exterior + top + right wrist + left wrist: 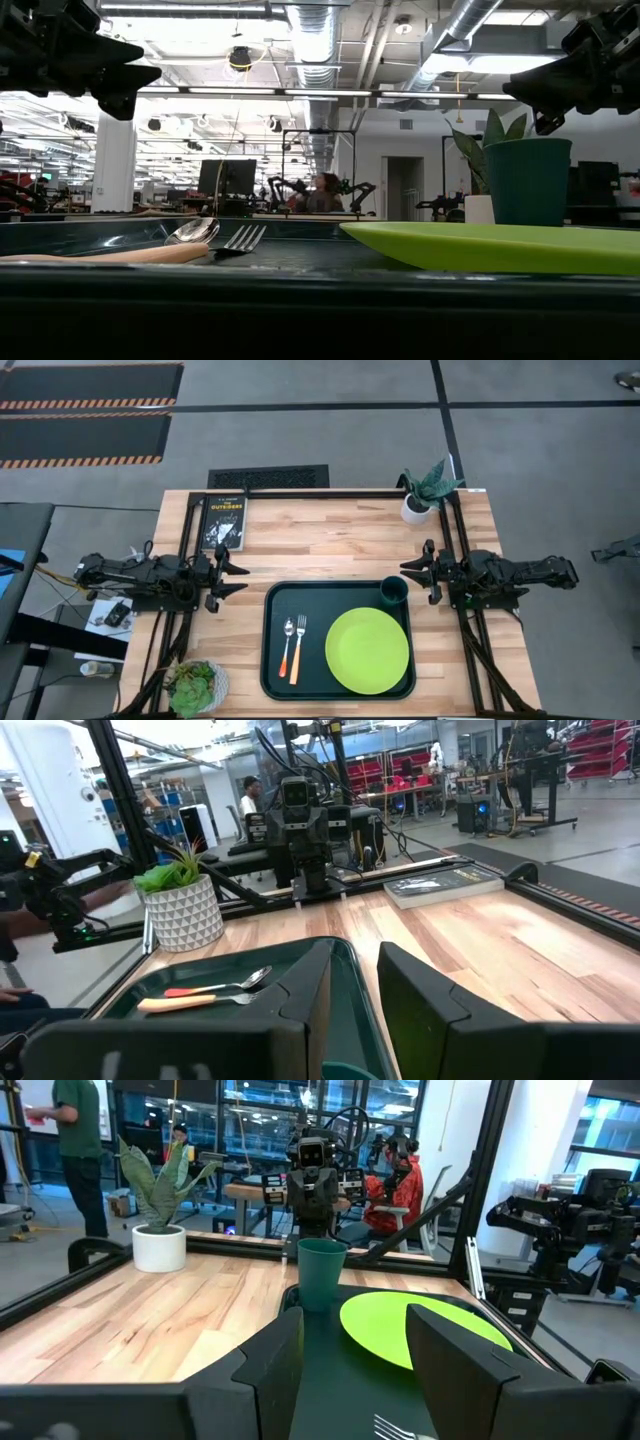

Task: Pick and place plate/cup/fork/spoon on tray
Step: Return to Home Position

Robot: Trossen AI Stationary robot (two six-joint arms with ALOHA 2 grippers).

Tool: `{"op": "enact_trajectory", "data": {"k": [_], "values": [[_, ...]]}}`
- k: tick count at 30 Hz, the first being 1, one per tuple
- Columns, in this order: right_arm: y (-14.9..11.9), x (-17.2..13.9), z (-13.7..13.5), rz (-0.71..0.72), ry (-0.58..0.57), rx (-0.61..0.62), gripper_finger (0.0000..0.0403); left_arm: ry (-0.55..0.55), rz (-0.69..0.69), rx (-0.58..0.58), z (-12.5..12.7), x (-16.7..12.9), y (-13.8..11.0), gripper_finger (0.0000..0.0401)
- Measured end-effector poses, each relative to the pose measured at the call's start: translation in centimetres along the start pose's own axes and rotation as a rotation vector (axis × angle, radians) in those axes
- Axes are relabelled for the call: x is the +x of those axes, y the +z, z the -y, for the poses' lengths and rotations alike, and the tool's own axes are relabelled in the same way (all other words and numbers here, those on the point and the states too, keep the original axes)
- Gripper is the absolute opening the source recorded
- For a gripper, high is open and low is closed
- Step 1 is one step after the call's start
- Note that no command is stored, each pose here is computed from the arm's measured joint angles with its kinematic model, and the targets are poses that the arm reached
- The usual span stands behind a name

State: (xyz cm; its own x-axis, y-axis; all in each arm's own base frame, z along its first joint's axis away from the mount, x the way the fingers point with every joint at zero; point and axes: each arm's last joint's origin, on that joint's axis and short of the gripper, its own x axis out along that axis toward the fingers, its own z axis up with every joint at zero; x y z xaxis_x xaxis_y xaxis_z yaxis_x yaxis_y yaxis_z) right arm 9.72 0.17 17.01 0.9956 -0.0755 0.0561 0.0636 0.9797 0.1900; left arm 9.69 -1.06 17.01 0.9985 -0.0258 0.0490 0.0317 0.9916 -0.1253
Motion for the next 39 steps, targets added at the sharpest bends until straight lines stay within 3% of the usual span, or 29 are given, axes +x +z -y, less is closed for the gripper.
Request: {"op": "enact_trajectory", "data": {"k": [39], "values": [[0.0, 0.0, 0.0, 0.0, 0.0, 0.0, 0.0114, -0.025, -0.016, 0.001, 0.22, 0.06, -0.13, 0.0169]]}}
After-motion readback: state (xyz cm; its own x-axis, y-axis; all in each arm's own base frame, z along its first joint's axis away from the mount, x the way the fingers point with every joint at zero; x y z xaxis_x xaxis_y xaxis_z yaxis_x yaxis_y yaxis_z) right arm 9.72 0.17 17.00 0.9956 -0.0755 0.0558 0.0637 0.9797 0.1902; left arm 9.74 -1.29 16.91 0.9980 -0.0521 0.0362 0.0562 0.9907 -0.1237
